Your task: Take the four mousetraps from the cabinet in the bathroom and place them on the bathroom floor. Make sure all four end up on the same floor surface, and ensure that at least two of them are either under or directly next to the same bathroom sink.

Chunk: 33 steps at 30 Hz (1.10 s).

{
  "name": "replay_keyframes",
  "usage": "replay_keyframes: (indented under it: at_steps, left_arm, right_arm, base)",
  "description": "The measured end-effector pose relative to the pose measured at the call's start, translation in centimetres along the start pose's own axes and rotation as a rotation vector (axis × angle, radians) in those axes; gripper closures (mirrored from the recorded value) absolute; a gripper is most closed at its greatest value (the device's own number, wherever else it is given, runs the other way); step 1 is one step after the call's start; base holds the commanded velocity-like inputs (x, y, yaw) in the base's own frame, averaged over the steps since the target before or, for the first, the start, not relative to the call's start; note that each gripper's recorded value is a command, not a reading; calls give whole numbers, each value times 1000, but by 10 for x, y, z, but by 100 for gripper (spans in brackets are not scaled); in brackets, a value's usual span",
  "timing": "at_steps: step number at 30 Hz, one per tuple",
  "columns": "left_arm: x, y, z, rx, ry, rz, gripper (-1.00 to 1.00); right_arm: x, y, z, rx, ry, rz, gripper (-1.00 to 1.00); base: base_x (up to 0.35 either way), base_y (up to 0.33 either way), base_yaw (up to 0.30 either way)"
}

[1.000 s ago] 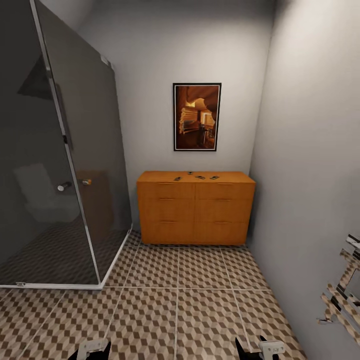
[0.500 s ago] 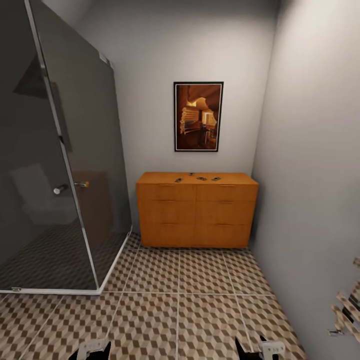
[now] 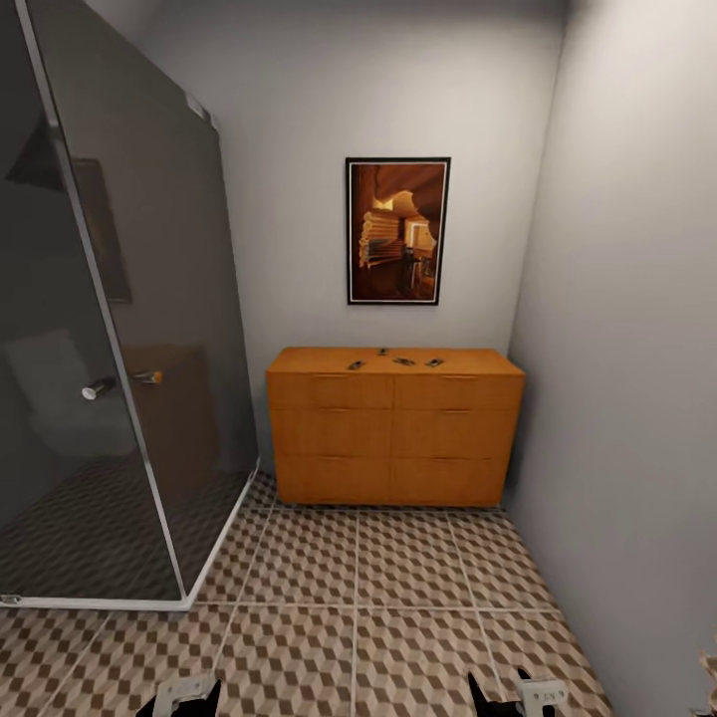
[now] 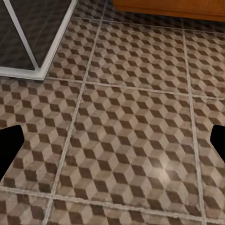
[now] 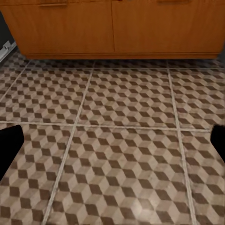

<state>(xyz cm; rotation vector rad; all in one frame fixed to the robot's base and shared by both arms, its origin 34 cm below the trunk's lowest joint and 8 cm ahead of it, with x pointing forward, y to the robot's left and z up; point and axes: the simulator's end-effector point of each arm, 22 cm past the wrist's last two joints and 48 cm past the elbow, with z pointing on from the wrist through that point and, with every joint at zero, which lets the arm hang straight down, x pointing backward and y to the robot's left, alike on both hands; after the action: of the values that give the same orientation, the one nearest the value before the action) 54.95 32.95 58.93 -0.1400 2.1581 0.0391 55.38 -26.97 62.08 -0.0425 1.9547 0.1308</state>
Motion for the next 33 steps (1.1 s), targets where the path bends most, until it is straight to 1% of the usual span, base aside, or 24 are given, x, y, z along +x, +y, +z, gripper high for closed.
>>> replay_keyframes:
  at_steps: [7, 17, 23, 33]
  left_arm:
    - [0, 0, 0, 0, 0, 0, -100]
    - [-1, 0, 0, 0, -3, 0, -100]
    - [-2, 0, 0, 0, -4, -1, -100]
    - [-3, 0, 0, 1, -5, 0, -100]
  right_arm:
    - [-1, 0, 0, 0, -2, 0, -100]
    - [-1, 0, 0, 0, -3, 0, -100]
    - [-2, 0, 0, 0, -4, 0, -100]
    - [-1, -1, 0, 3, 1, 0, -100]
  base:
    - [258, 0, -62]
    - [239, 0, -231]
    - [79, 0, -154]
    - [8, 0, -18]
